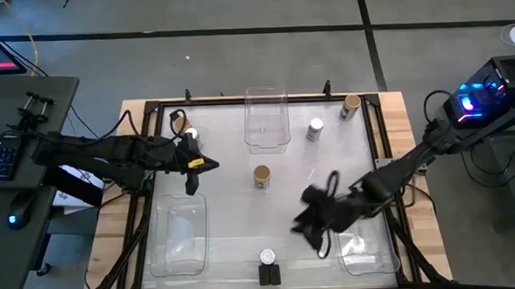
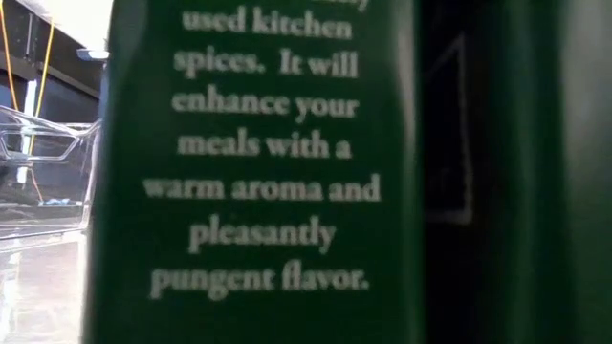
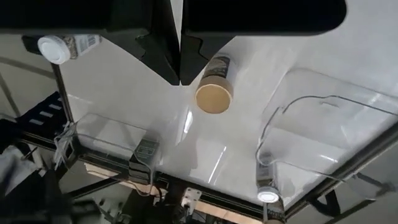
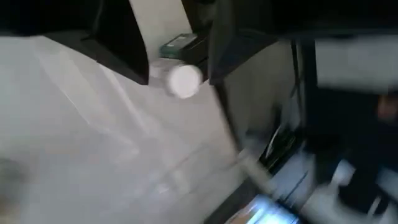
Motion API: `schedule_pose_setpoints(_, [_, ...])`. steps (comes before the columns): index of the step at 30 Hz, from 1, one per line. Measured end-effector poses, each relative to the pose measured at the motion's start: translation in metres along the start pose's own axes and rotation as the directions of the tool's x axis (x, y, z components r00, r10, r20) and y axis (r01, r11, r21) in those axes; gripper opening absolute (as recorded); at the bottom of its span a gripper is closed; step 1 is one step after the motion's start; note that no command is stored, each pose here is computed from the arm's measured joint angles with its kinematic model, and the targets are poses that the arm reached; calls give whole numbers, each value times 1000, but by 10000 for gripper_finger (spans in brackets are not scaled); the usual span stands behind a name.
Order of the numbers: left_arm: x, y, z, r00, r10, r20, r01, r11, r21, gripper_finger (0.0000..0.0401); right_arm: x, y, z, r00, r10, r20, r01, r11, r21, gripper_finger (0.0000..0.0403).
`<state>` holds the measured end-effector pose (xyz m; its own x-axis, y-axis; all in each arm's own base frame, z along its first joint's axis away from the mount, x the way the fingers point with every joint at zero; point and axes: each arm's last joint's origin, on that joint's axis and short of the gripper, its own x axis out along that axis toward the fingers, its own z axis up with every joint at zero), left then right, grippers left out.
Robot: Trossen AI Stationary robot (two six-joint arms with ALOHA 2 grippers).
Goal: Sort spices by type
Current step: Put the black spice can into the right transparent bin
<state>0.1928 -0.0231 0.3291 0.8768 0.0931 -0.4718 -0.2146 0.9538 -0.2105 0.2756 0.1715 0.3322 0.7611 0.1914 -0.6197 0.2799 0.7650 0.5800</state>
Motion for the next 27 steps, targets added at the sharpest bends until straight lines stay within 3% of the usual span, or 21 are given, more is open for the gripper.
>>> schedule_pose_setpoints(3, [0,-3,2,1000,-20,20,20,1000,-1,0,29,10,-7,985,135,-108,-150,978,-144,87])
schedule_pose_setpoints(6, [1,-8,3,998,-55,36,56,998,-24,0,56,16,-19,940,239,-241,-282,946,-161,15])
schedule_pose_setpoints(11, [2,-16,-1,996,-90,19,90,996,10,0,89,35,-43,916,258,-306,-317,934,-162,3])
schedule_pose_setpoints(15, [7,-22,-4,995,-102,-6,102,989,108,0,113,53,-56,935,198,-296,-276,928,-251,2])
schedule_pose_setpoints(19, [12,-25,-8,994,-102,-40,108,973,204,0,137,62,-64,950,56,-307,-191,881,-433,1])
schedule_pose_setpoints(23, [17,-28,-10,993,-99,-58,109,972,207,0,154,61,-66,940,-82,-330,-97,867,-489,1])
schedule_pose_setpoints(27, [20,-30,-12,992,-101,-72,115,970,214,0,165,57,-69,929,-133,-346,-78,842,-533,1])
